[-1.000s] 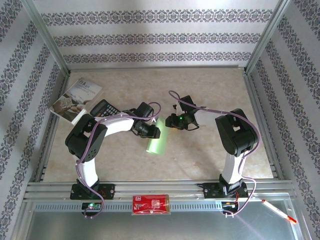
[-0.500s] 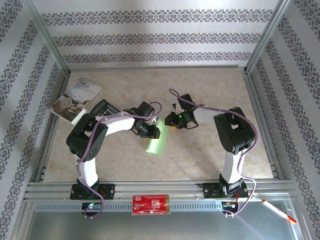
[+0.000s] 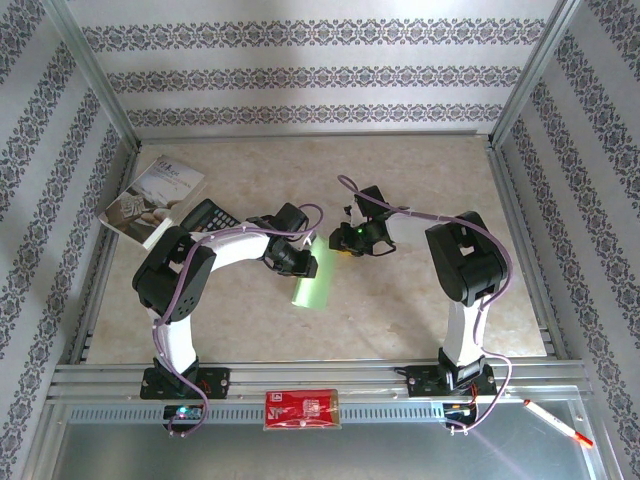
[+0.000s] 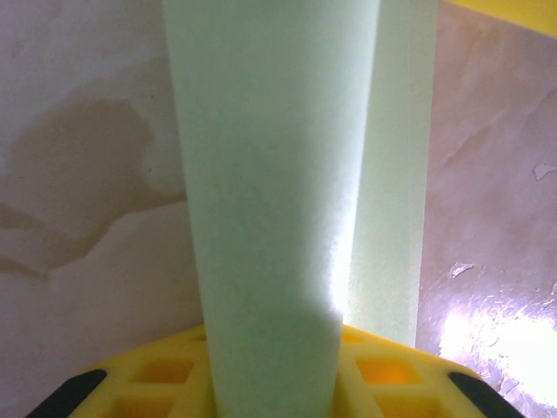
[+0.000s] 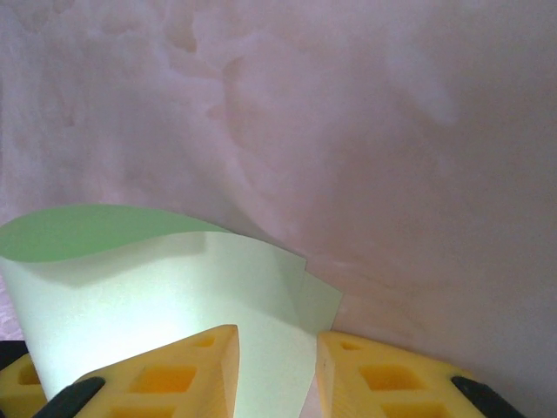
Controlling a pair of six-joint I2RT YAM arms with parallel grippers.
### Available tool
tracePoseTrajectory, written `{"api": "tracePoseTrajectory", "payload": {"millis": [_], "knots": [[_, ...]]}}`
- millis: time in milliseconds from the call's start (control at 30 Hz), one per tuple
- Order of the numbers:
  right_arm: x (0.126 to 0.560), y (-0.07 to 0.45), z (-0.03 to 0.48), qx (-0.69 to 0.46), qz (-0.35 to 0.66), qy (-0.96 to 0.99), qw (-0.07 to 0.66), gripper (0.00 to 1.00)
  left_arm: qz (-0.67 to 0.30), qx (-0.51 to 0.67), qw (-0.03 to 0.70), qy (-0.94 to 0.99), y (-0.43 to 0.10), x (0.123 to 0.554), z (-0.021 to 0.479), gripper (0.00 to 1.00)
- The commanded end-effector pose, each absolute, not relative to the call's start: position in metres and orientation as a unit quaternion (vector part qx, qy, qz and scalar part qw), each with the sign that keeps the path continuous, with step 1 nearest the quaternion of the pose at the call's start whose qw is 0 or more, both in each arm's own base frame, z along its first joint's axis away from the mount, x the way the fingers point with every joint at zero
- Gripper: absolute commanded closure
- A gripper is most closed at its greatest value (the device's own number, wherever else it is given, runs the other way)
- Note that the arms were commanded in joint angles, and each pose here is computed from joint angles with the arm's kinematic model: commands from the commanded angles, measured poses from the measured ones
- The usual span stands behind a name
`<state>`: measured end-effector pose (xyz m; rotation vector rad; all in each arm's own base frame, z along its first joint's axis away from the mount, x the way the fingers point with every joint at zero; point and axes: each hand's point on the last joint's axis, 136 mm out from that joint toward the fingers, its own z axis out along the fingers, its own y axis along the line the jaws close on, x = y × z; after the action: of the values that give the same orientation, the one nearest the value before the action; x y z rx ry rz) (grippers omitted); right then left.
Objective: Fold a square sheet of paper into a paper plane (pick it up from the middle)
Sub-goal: First fold the square sheet of paper in half at the center of the table.
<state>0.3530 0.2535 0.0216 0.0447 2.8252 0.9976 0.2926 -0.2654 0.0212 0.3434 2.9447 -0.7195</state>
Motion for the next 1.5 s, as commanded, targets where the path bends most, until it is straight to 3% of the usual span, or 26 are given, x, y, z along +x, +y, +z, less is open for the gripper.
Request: {"api": "tracePoseTrajectory", "payload": {"millis": [0, 1467], "knots": [[0.376, 0.270, 0.023, -0.001, 0.353, 0.929, 0.110, 0.70, -0.174, 0.101, -0.040, 0.979, -0.235, 0.258, -0.005, 0.71], [0.376, 0.270, 0.025, -0.003, 0.359, 0.927, 0.106, 0.70, -0.138, 0.112, -0.055, 0.983, -0.220, 0.249, -0.025, 0.66]]}}
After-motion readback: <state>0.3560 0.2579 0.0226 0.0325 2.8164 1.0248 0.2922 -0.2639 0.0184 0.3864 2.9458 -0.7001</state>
